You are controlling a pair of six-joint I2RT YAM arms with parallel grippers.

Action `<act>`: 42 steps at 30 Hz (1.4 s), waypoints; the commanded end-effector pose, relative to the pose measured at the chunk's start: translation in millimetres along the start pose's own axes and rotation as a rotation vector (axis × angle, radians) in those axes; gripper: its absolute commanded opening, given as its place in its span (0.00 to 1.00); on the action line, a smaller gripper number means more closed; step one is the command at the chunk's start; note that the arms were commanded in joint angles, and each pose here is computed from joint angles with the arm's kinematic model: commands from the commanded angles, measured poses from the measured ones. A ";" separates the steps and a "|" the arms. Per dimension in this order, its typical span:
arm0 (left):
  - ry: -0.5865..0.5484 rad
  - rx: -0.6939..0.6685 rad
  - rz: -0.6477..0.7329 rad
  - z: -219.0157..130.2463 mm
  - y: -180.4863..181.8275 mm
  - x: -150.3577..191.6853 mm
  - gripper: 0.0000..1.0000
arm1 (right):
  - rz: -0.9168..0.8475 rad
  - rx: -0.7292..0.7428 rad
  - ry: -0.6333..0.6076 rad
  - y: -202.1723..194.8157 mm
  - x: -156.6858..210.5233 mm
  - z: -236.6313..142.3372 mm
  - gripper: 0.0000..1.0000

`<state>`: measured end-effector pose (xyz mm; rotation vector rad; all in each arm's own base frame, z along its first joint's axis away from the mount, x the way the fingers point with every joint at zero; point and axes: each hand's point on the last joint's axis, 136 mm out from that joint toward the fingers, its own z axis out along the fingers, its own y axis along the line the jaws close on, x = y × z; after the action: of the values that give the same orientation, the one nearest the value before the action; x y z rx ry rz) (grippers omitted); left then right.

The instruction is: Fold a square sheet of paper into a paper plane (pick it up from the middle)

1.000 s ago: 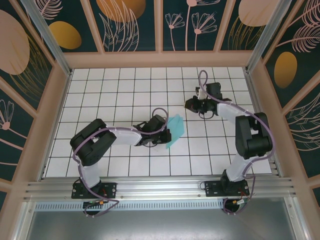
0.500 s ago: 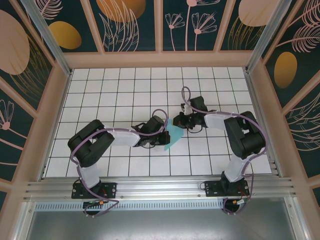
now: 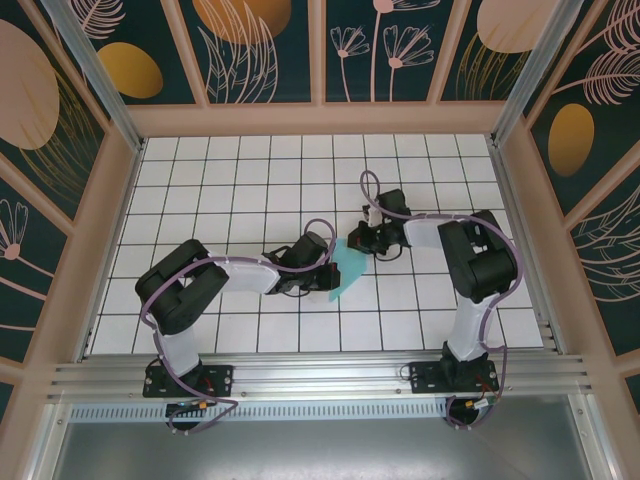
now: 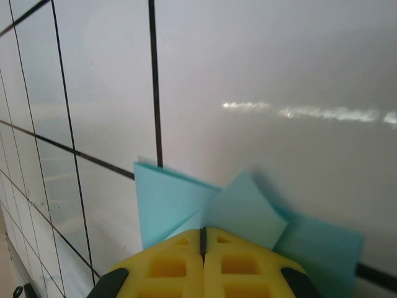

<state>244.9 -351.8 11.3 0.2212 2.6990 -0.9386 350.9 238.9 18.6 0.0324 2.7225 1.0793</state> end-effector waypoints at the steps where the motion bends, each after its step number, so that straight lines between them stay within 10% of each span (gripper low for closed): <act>1: 0.280 -0.260 -0.073 0.7 81.5 86.2 0.00 | 0.002 0.078 -0.064 -26.0 -26.4 -2.9 0.02; 15: 0.275 -0.274 -0.082 -1.2 84.1 86.4 0.00 | -0.024 0.042 -0.129 -18.3 -61.6 -35.7 0.04; 28: 0.246 -0.244 -0.064 0.4 68.3 70.8 0.00 | -0.067 -0.135 -0.023 42.0 10.4 -23.1 0.05; 42: 0.166 -0.167 -0.059 -10.3 36.1 43.7 0.00 | 0.016 0.066 0.046 -26.0 50.4 15.6 0.02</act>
<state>243.9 -349.9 14.6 0.2158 2.7236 -0.9145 324.3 252.8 16.3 -0.0274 2.6936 1.1387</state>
